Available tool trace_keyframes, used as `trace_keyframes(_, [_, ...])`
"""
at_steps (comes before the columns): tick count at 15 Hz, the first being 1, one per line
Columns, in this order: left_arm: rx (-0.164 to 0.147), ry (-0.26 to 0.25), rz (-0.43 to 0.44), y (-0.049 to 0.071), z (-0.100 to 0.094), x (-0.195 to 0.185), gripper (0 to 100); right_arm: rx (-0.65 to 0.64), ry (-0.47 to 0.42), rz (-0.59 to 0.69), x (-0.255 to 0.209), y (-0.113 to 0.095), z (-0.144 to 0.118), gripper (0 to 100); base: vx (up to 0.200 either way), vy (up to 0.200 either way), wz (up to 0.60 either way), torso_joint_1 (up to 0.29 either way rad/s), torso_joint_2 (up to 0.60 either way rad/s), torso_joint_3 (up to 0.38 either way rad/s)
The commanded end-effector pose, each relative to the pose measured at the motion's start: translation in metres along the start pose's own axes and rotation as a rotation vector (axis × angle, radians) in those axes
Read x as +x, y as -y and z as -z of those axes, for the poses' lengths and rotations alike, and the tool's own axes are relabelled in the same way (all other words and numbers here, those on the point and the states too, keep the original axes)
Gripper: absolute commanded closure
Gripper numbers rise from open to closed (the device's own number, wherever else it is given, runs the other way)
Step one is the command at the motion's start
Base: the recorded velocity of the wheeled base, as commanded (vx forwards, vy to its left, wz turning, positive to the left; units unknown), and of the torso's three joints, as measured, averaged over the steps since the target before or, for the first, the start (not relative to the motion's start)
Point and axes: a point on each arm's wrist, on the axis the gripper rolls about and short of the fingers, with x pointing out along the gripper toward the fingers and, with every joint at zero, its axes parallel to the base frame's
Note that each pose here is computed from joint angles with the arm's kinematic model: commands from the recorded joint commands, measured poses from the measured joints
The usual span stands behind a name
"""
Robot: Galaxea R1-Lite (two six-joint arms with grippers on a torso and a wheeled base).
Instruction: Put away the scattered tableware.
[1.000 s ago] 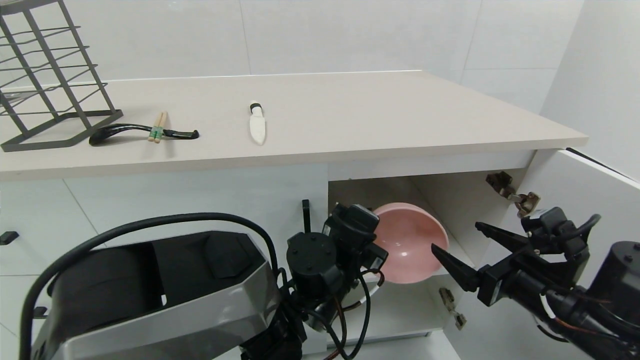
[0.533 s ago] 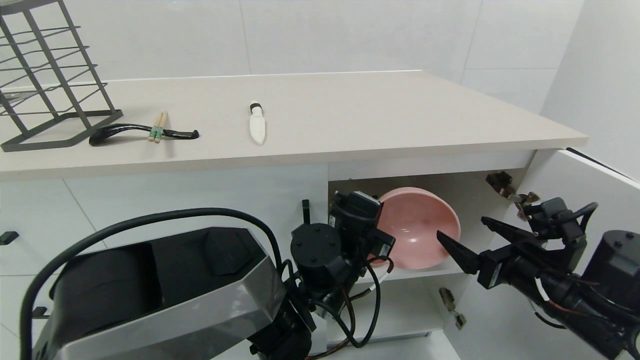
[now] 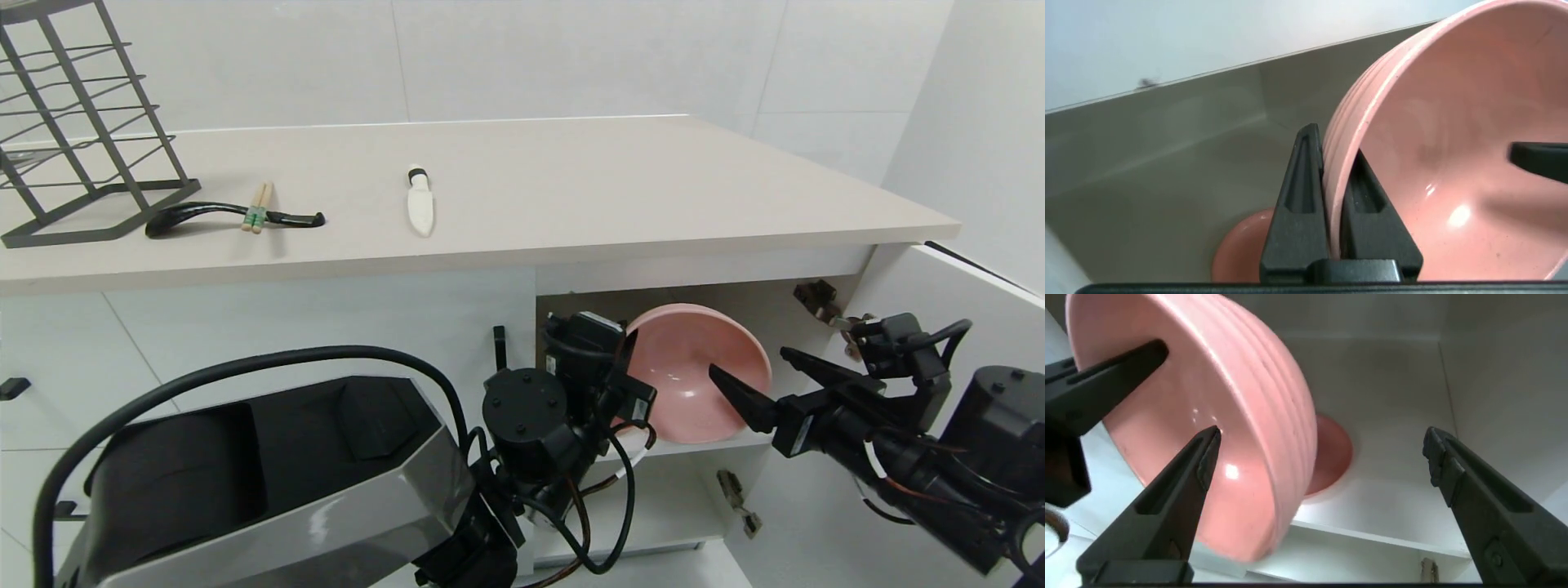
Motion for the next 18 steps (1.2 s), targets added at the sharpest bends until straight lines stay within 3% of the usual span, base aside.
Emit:
trace_keyframes(1, [-0.001,0.004,0.000,0.000,-0.001,0.000,100,0.001,0.001,-0.008,-0.001,-0.002,0.000,0,0.000,0.000,0.00,0.000,0.00,0.000])
trace_keyframes(2, [-0.001,0.004,0.000,0.000,-0.001,0.000,100,0.000,0.000,-0.009,-0.002,-0.002,0.000,100,0.000,0.000,0.00,0.000,0.00,0.000])
trace_keyframes(8, [-0.017,0.004,0.009,0.003,-0.002,-0.001,100,-0.012,-0.015,-0.089,-0.006,-0.020,0.003,100,0.000,0.000,0.00,0.000,0.00,0.000])
trace_keyframes(9, [-0.024,0.002,0.012,0.005,-0.001,-0.002,0,-0.011,-0.017,-0.086,-0.006,-0.019,0.003,100,0.000,0.000,0.00,0.000,0.00,0.000])
trace_keyframes(18, [-0.012,-0.050,0.045,0.007,-0.005,-0.022,0,0.001,-0.041,0.020,0.003,0.004,0.009,100,0.000,0.000,0.00,0.000,0.00,0.000])
